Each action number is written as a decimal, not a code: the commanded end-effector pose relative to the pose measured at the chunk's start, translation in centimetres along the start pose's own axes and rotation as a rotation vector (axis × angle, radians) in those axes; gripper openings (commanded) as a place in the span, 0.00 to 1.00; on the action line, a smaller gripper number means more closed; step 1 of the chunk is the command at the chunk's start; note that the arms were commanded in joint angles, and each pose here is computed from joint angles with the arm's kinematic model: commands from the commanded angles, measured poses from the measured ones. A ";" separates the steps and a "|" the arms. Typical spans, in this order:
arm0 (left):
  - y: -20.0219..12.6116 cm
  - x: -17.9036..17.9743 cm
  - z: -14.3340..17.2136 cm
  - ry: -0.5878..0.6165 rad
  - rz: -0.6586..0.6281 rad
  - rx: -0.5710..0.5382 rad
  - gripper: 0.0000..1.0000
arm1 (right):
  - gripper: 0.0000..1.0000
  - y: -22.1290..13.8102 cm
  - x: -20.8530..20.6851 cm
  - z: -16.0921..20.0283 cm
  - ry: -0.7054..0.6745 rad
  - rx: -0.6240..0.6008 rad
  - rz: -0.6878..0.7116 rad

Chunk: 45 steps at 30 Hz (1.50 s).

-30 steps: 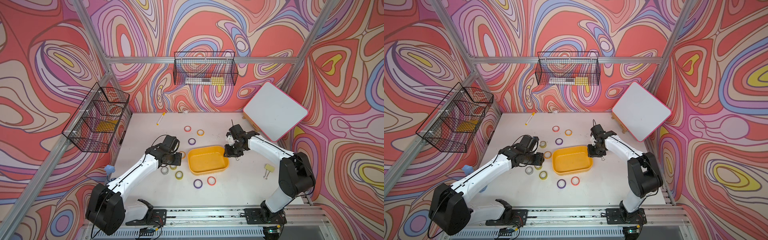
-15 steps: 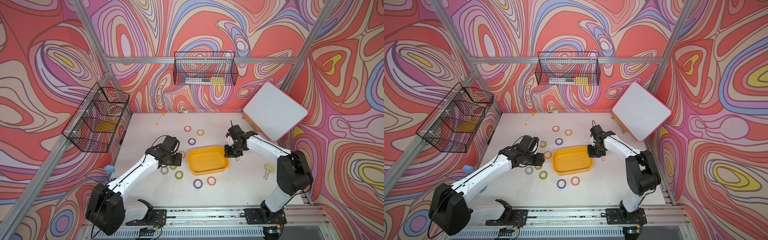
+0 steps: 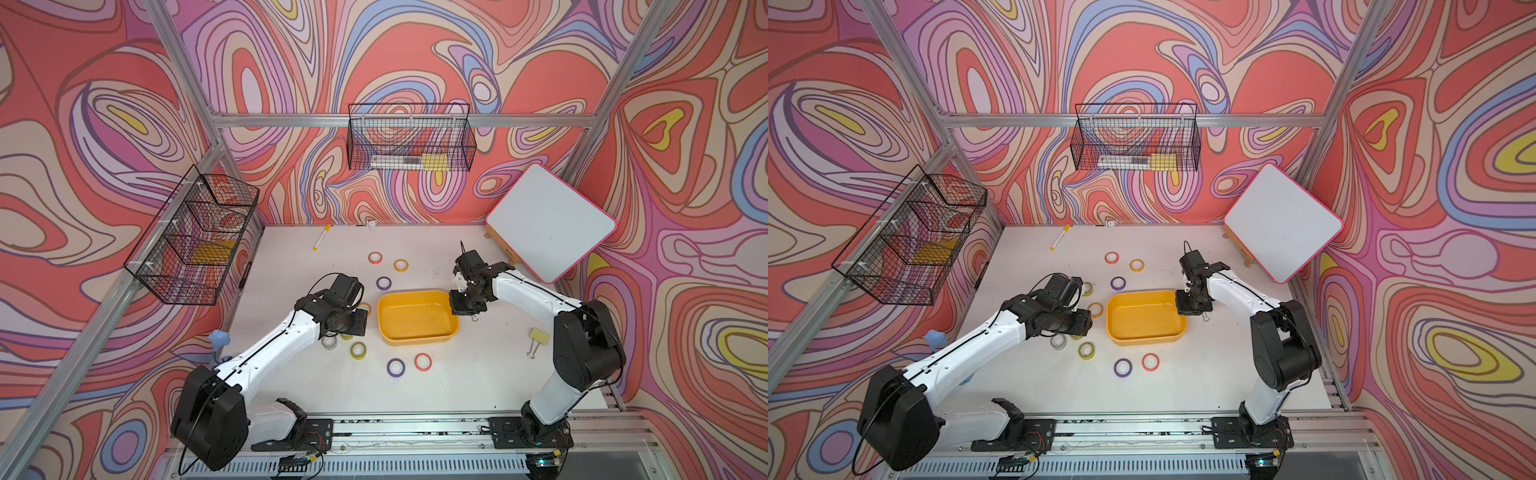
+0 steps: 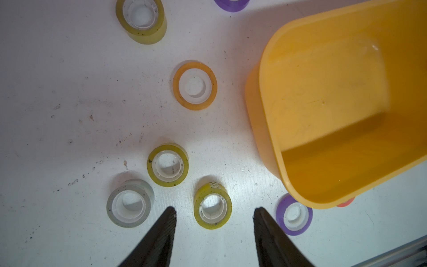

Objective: Put the transparent tape into the storage box
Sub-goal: Adjust the storage box at the center of the board, then pick up the tape from the center of the board.

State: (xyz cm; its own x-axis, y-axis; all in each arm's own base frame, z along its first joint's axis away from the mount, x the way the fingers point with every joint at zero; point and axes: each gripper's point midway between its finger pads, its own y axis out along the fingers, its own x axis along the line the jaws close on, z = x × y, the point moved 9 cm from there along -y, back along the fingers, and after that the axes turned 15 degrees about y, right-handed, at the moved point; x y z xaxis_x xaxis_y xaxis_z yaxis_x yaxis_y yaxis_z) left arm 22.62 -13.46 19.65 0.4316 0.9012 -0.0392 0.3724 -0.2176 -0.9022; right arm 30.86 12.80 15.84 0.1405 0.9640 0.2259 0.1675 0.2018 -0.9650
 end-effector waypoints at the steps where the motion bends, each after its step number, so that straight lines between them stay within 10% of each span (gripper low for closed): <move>1: 0.5 -0.3 1.4 0.004 -0.033 0.090 0.58 | 0.06 -0.7 -0.5 0.4 0.000 -0.016 0.043; 22: 4.4 -1.7 4.0 -0.105 -0.031 0.327 0.58 | 0.09 -1.6 -0.7 0.8 -0.023 -0.007 0.018; 45: 7.0 -1.9 4.4 -0.114 -0.042 0.352 0.61 | 0.09 -1.4 -0.8 1.0 -0.016 -0.001 0.008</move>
State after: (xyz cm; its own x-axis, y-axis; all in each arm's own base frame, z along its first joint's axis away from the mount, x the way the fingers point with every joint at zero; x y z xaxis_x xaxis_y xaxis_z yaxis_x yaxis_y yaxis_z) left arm 20.79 -14.72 12.00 0.3171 0.9480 -0.0272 0.0832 -0.0564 -0.9949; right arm 29.71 11.98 16.50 0.1308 0.9713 0.1985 0.1549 0.1777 -0.9718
